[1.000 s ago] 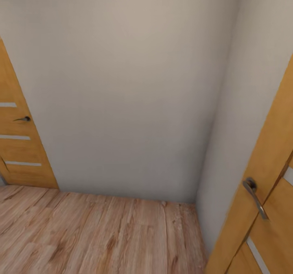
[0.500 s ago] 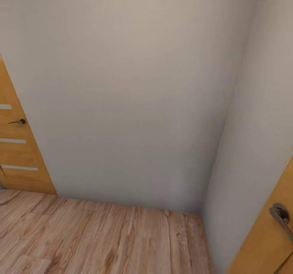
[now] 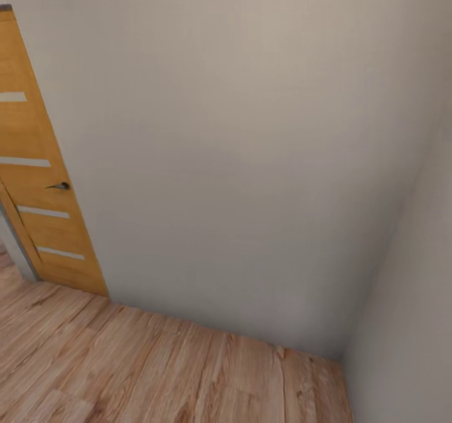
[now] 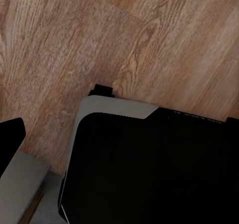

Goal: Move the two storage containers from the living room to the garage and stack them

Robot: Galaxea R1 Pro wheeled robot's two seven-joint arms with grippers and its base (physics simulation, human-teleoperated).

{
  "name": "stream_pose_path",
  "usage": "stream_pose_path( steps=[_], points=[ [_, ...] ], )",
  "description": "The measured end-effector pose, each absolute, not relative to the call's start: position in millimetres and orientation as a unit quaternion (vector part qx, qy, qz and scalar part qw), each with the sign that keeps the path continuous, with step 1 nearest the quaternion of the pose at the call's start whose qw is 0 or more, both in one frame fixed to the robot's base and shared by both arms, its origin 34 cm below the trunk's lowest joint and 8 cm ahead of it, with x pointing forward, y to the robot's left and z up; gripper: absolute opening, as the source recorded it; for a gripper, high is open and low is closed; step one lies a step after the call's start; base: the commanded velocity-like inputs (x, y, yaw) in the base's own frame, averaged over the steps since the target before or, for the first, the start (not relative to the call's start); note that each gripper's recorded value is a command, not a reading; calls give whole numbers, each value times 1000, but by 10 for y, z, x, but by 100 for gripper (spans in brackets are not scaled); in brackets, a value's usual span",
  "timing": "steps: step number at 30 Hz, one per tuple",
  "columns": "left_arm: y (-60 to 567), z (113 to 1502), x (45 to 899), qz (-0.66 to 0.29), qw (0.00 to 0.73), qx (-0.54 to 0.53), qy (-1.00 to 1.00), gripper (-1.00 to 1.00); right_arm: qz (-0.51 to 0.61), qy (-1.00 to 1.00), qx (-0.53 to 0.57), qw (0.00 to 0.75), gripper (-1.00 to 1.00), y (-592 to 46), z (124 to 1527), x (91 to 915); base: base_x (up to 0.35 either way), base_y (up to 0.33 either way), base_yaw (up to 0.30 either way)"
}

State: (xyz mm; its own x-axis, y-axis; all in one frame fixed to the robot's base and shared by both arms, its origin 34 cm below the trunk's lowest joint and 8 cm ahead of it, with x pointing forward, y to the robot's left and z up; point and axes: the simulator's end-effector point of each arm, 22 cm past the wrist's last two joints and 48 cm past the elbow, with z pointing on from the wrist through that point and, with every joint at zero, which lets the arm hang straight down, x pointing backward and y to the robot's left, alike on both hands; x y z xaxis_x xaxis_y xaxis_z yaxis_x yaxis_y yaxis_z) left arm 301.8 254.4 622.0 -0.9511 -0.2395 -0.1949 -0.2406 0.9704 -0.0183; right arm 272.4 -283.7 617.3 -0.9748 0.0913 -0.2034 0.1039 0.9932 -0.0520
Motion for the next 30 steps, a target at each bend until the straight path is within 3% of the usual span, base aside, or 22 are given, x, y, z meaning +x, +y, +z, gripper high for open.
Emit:
stream_pose_path(
  steps=[19, 30],
  points=[
    [2544, 6220, 3018, 3, 98, -122, 988, 100, -31, 993, 49, 101, 100, -2837, 6172, 2725, 274, 0, 267],
    [2544, 6218, 3020, 3, 98, -121, 988, 100, -31, 993, 49, 101, 100, -2837, 6171, 2725, 83, 0, 267]
  ],
)
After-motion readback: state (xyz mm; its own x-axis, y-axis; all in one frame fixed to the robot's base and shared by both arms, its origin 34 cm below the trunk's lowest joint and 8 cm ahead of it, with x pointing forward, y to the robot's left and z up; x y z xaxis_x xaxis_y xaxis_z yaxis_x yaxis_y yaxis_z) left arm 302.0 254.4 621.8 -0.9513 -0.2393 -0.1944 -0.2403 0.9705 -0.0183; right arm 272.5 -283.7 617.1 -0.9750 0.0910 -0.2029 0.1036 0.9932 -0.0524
